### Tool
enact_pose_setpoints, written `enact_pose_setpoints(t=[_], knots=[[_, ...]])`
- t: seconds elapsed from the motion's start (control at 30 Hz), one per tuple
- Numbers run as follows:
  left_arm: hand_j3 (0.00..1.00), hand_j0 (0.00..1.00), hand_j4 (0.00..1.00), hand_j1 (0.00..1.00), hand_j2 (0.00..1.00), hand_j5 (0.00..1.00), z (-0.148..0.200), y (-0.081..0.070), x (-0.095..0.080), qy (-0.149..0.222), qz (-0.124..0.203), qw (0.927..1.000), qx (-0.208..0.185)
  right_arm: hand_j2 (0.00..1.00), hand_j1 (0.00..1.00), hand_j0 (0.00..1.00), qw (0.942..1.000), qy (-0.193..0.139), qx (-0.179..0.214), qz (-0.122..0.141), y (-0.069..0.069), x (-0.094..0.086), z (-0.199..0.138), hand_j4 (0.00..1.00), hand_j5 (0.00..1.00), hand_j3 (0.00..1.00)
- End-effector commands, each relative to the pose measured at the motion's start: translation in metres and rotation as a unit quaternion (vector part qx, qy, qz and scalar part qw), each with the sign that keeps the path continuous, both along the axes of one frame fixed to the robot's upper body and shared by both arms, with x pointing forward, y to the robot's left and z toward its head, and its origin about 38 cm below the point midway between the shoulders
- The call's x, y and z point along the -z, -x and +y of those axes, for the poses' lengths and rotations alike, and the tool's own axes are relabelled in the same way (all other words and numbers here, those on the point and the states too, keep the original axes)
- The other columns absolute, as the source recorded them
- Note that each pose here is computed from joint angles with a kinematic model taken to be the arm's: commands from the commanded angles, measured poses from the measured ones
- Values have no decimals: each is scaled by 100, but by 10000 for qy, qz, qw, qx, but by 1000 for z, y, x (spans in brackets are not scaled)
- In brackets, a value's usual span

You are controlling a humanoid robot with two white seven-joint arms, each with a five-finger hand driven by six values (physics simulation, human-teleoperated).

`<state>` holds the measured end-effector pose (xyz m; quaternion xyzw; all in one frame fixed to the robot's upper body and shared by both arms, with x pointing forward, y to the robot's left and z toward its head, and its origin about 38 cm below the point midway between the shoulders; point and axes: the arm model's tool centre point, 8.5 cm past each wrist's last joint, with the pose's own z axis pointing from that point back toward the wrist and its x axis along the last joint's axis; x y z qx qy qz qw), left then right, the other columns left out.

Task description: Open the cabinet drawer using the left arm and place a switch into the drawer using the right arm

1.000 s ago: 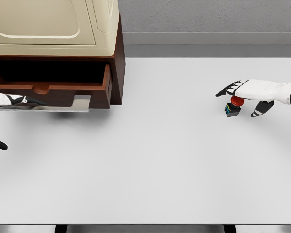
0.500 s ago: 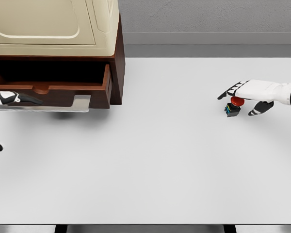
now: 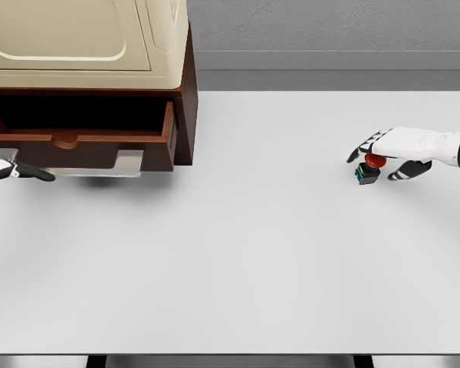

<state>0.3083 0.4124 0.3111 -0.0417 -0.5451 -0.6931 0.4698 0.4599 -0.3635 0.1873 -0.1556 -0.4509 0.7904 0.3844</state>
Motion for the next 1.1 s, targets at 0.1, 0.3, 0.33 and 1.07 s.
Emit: enact_pose_setpoints(t=[0.1,0.3,0.33,1.07], knots=[[100,100,100,100,100,100,-6,0,17,-95,148,9998,130,71,71,71,10000,-25,17,2,0,-1,0,71,71,71],[100,100,100,100,100,100,-14,0,32,-138,254,9992,277,67,67,67,10000,-23,19,-8,0,-1,-1,67,67,67],[100,100,100,100,100,100,-16,-1,34,-106,263,9991,309,65,65,65,10000,-23,25,-4,0,-1,-1,65,65,65],[100,100,100,100,100,100,-102,-9,107,222,537,9868,1510,9,9,9,9994,-337,-27,-3,-2,-4,9,9,9,9]])
